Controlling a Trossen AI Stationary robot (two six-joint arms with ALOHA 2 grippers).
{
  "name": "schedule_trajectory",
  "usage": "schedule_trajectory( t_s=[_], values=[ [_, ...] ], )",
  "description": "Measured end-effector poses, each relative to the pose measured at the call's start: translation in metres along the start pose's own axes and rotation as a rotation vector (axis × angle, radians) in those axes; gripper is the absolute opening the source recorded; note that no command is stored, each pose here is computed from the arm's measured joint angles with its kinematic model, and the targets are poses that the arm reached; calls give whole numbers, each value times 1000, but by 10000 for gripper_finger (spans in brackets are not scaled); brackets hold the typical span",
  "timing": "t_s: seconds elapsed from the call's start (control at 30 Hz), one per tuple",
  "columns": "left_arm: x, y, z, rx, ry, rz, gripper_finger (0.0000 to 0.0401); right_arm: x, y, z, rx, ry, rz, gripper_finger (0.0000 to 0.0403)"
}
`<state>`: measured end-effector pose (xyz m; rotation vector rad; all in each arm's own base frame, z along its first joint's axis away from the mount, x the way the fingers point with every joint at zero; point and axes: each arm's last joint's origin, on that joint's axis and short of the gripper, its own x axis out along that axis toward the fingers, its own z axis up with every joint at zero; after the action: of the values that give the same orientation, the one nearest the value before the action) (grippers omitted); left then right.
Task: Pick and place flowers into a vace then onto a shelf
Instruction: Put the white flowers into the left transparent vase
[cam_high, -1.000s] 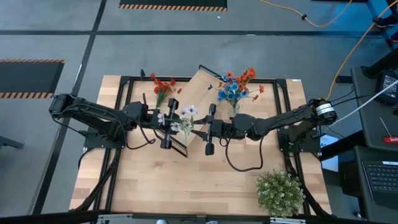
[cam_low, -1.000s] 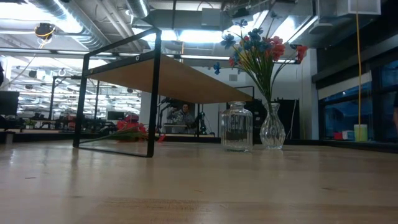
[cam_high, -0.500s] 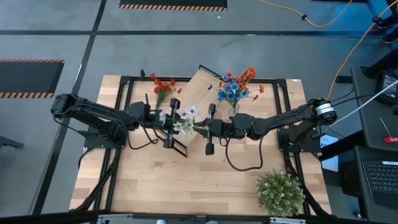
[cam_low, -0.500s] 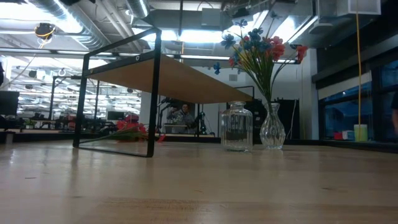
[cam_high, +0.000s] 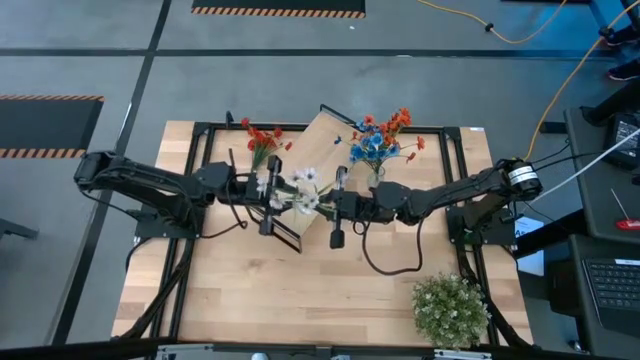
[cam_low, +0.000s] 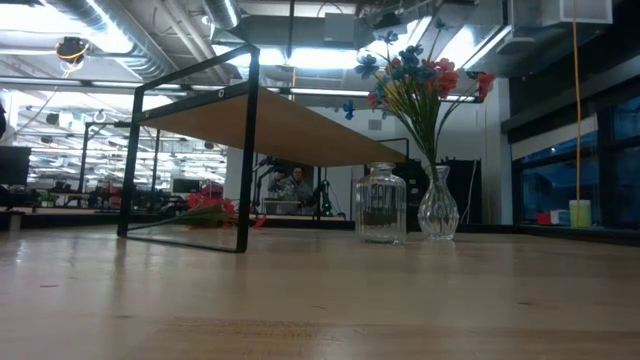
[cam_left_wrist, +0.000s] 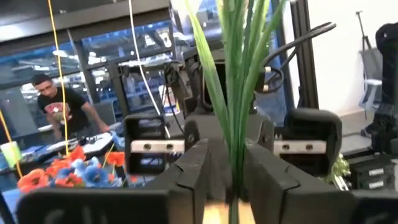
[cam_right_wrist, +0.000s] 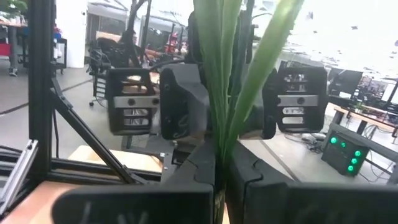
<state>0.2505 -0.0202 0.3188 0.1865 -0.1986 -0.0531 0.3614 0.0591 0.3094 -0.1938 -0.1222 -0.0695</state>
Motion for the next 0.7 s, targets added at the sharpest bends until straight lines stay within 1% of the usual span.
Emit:
schedule_trajectory(
  t_s=[0.17, 0.27, 0.33, 0.4, 0.57, 0.63, 0.7],
  values=[
    [-19, 0, 13, -4, 38, -19, 123, 0, 0, 0, -17, -1, -8, 6],
    [-33, -1, 20, -1, 81, -37, 134, 0, -2, 0, -42, 16, -74, 6],
    [-43, 0, 23, 1, 123, -27, 137, -2, -2, 2, -53, 26, -109, 6],
    [-53, 3, 25, 2, 167, 30, 135, -5, -2, 7, -63, 25, -125, 6],
    [-77, 11, 28, 9, 278, 259, 112, -20, 2, 21, -81, 81, -176, 6],
    [-85, 13, 28, 2, 309, 309, 96, -27, 5, 26, -81, 91, -193, 6],
    [-92, 14, 28, -5, 325, 317, 79, -34, 9, 27, -65, 90, -217, 6]
  ],
)
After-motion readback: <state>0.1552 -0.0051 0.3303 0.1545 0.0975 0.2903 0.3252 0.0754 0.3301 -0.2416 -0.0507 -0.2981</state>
